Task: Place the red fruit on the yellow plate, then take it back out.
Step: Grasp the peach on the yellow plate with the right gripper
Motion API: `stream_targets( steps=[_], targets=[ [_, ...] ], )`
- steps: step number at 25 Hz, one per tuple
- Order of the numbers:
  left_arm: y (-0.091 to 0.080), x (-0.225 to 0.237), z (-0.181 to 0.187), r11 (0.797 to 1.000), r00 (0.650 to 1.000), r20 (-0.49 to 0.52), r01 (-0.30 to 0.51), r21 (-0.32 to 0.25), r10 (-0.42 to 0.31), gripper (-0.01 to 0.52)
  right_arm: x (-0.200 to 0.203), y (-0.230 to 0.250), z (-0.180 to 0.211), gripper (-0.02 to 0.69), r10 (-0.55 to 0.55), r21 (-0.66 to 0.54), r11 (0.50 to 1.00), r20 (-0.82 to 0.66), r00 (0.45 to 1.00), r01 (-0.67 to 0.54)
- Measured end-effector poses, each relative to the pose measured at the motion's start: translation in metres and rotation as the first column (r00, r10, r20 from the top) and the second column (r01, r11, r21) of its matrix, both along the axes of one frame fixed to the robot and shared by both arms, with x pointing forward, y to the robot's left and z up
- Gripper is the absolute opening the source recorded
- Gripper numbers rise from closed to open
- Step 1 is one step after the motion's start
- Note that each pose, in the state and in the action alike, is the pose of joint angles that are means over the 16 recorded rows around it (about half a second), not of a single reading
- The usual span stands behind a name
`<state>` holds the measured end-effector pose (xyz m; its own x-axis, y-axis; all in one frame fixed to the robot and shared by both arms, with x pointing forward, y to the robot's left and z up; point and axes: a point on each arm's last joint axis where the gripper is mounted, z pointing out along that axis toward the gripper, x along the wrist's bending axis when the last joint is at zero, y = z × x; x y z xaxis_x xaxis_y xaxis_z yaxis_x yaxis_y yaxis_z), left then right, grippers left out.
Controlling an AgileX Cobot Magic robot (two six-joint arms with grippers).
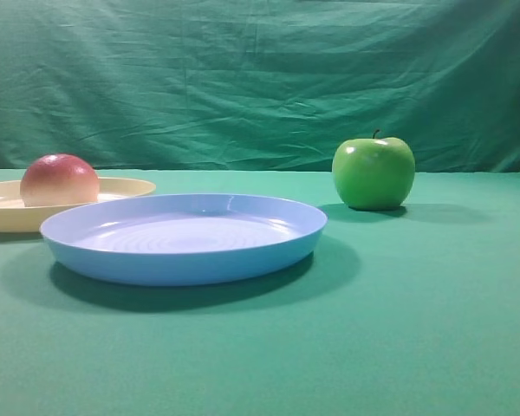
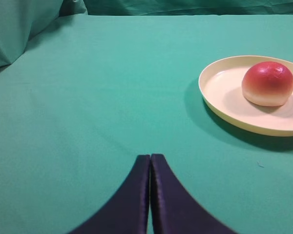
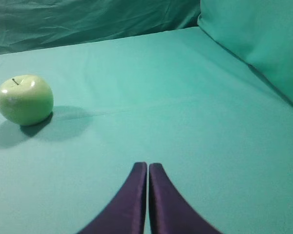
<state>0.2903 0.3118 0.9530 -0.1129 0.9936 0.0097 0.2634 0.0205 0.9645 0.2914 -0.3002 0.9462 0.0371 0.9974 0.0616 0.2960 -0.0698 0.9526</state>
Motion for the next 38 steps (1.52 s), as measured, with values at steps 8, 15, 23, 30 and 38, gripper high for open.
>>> stream_targets(
  steps=[8,15,23,30,38],
  targets=[
    [0.000,0.000,0.000,1.000,1.000,0.000,0.000,0.000,0.000,0.000,0.002,0.001,0.009,0.000,0.004,0.011,1.000,0.103,0.995,-0.005],
    [0.000,0.000,0.000,1.000,1.000,0.000,0.000,0.000,0.000,0.000,0.004,0.002,0.029,0.000,0.005,0.036,0.999,0.301,0.954,-0.017],
    [0.000,0.000,0.000,1.000,1.000,0.000,0.000,0.000,0.000,0.000,-0.003,0.002,0.069,0.000,-0.001,0.059,0.998,0.447,0.895,-0.029],
    [0.000,0.000,0.000,1.000,1.000,0.000,0.000,0.000,0.000,0.000,-0.016,0.001,0.113,0.000,0.000,0.047,0.999,0.469,0.883,-0.025],
    [0.000,0.000,0.000,1.000,1.000,0.000,0.000,0.000,0.000,0.000,-0.014,0.001,0.159,0.000,0.004,0.032,0.999,0.431,0.903,-0.020]
  ],
)
